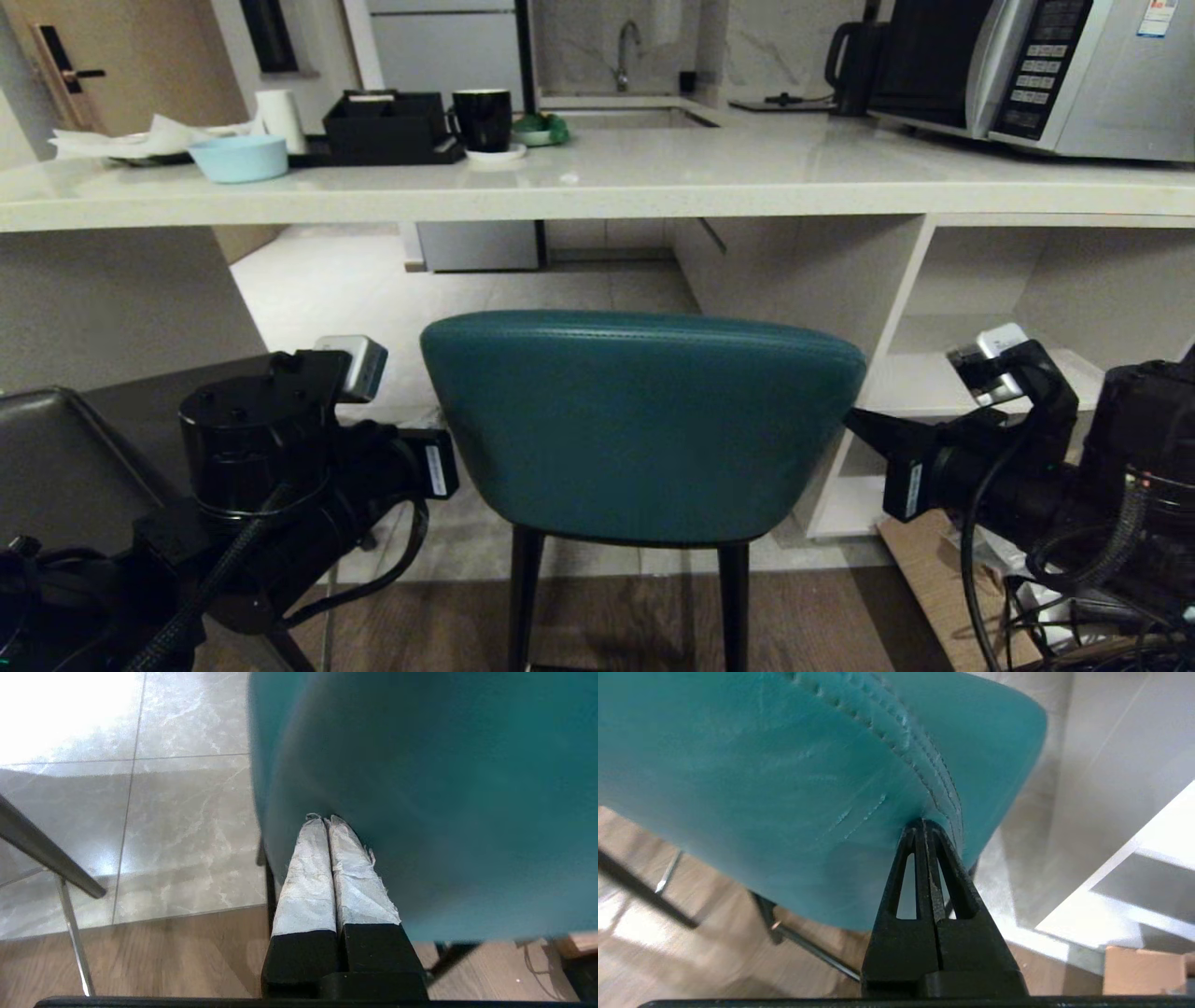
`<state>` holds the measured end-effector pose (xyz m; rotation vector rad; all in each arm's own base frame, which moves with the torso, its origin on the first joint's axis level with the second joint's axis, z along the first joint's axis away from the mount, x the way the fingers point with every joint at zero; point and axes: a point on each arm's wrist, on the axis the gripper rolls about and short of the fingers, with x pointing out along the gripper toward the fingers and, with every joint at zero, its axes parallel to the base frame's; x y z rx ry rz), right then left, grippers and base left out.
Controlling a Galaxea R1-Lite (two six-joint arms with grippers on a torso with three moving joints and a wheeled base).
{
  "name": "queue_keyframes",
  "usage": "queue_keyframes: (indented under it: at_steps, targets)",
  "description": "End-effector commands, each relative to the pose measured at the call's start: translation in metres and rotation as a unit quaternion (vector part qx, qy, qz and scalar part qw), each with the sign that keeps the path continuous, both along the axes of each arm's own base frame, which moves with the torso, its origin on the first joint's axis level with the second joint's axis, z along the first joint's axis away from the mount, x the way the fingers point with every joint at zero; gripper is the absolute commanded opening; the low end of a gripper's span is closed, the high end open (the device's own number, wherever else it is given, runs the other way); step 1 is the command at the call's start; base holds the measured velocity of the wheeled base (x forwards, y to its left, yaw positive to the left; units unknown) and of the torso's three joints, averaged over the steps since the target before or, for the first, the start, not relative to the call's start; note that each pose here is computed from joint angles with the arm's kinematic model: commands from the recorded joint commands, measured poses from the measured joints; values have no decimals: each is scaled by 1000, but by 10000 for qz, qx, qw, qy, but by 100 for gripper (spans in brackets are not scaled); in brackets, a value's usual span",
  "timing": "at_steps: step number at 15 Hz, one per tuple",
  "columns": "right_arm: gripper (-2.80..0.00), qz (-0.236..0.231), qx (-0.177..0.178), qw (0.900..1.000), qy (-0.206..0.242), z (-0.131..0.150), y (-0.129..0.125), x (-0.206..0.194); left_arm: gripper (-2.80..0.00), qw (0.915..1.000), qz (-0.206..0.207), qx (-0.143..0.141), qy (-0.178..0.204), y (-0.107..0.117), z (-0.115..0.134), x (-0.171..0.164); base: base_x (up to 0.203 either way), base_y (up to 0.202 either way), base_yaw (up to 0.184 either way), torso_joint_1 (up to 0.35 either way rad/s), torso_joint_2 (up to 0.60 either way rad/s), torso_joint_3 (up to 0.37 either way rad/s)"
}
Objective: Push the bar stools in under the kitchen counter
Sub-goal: Push the blue chair back under the dining table
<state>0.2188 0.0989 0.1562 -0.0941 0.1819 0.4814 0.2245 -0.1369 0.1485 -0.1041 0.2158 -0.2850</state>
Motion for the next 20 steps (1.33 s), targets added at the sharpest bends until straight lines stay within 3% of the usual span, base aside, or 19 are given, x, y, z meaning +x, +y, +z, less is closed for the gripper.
queue_keyframes:
  at_steps: [1,5,8,20]
  targets:
    - [-280,-48,-80,9999,114,-9,6,13,-280,10000,24,-29,-32,0,2,0,0,0,0,0,0,0]
    - [-280,-357,-151,9992,110,-11,7,19,-280,10000,-52,-18,-11,0,0,-2,0,0,0,0,0,0]
    - [-280,-372,-148,9992,95,-10,7,20,-280,9977,-644,-170,-113,1,2,-13,0,0,0,0,0,0]
    - [-280,-199,-174,9995,155,-16,26,30,-280,9974,-704,114,111,-7,-17,-5,12,0,0,0,0,0]
